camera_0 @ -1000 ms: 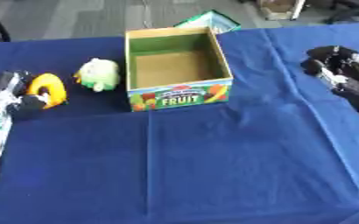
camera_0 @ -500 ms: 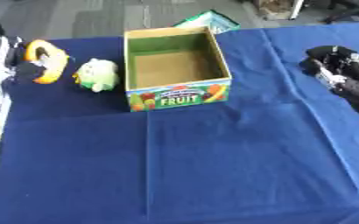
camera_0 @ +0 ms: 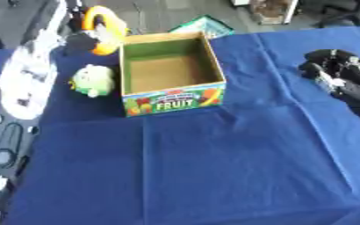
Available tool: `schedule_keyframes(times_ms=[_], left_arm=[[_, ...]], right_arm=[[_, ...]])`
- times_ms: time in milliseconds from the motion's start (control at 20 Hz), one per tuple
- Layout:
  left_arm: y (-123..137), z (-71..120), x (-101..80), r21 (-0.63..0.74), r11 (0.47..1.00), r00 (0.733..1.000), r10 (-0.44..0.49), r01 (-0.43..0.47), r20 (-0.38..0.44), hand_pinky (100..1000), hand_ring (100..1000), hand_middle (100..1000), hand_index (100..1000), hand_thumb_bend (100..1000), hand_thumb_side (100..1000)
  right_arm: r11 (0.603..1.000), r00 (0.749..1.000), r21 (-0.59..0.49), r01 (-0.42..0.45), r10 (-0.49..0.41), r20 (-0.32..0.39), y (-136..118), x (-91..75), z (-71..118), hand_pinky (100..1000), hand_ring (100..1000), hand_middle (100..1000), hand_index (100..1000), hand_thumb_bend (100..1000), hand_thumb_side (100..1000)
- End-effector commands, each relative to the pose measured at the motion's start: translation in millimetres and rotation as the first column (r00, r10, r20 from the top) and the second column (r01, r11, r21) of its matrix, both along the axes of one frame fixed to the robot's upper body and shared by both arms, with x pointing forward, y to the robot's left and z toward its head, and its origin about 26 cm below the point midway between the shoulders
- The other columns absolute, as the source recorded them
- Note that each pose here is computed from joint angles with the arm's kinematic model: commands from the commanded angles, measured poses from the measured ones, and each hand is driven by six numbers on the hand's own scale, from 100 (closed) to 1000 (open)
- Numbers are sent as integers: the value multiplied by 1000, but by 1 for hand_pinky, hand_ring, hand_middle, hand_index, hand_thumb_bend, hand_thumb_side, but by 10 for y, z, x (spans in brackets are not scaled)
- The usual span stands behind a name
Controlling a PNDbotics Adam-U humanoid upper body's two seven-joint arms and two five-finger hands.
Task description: Pick up objects on the table and place them in the box.
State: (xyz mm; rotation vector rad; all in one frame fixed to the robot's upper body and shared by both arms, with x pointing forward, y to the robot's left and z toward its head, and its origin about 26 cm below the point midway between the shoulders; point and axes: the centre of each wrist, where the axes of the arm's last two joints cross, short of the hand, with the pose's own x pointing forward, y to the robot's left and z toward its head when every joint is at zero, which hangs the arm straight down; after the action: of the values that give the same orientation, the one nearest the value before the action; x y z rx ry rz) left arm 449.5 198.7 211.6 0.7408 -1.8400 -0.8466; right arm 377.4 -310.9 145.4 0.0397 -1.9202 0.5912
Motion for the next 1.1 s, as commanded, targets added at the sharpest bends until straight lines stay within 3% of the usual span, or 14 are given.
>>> schedule_keyframes(times_ms=[50,200,250,300,400,550,600,750,900,1050,1100], left_arm=[[-201,-16,76,36,999,1000,-15,14,21,653,367,286,588,100,236],[-315,-179,130,81,997,1000,3,-2,-3,699,507,448,724,100,130],[-334,-219,139,97,995,1000,7,-6,-9,726,560,505,768,171,106],[-343,-251,142,113,994,1000,9,-8,-11,740,597,542,789,232,145],[-338,-292,140,139,990,1000,11,-10,-7,779,677,624,823,376,323],[-292,-308,126,145,989,1000,11,-11,6,794,710,669,833,446,424],[-260,-300,116,140,990,1000,4,-5,9,808,735,702,842,498,496],[-127,-209,59,103,994,1000,-27,25,16,818,747,737,853,511,561],[68,-49,-19,57,998,999,-41,39,26,822,746,741,860,492,562],[331,91,-102,25,1000,1000,-17,17,25,820,734,726,853,404,474],[416,116,-123,28,1000,1000,-11,11,15,819,732,721,845,308,367]], right_arm=[[1000,999,-17,-18,18,32,17,25,117,764,769,612,748,286,365],[1000,999,-18,-25,26,33,35,32,123,764,769,612,748,286,364],[1000,999,-18,-25,25,32,35,33,121,764,769,612,748,287,364],[1000,999,-18,-25,25,31,34,31,118,764,769,612,748,287,365],[1000,999,-19,-20,21,29,21,27,110,764,769,612,748,287,364],[1000,1000,-17,-13,14,27,4,19,100,764,769,612,748,287,364],[1000,1000,-17,-11,12,26,0,16,94,764,769,612,748,287,364],[1000,1000,-16,0,1,20,-27,4,76,764,769,612,747,287,363],[1000,1000,-16,3,-3,17,-37,-2,64,764,769,612,747,286,363],[1000,1000,-19,8,-8,14,-56,-9,57,764,769,612,747,286,363],[1000,1000,-19,11,-11,13,-64,-11,54,764,769,612,747,286,363]])
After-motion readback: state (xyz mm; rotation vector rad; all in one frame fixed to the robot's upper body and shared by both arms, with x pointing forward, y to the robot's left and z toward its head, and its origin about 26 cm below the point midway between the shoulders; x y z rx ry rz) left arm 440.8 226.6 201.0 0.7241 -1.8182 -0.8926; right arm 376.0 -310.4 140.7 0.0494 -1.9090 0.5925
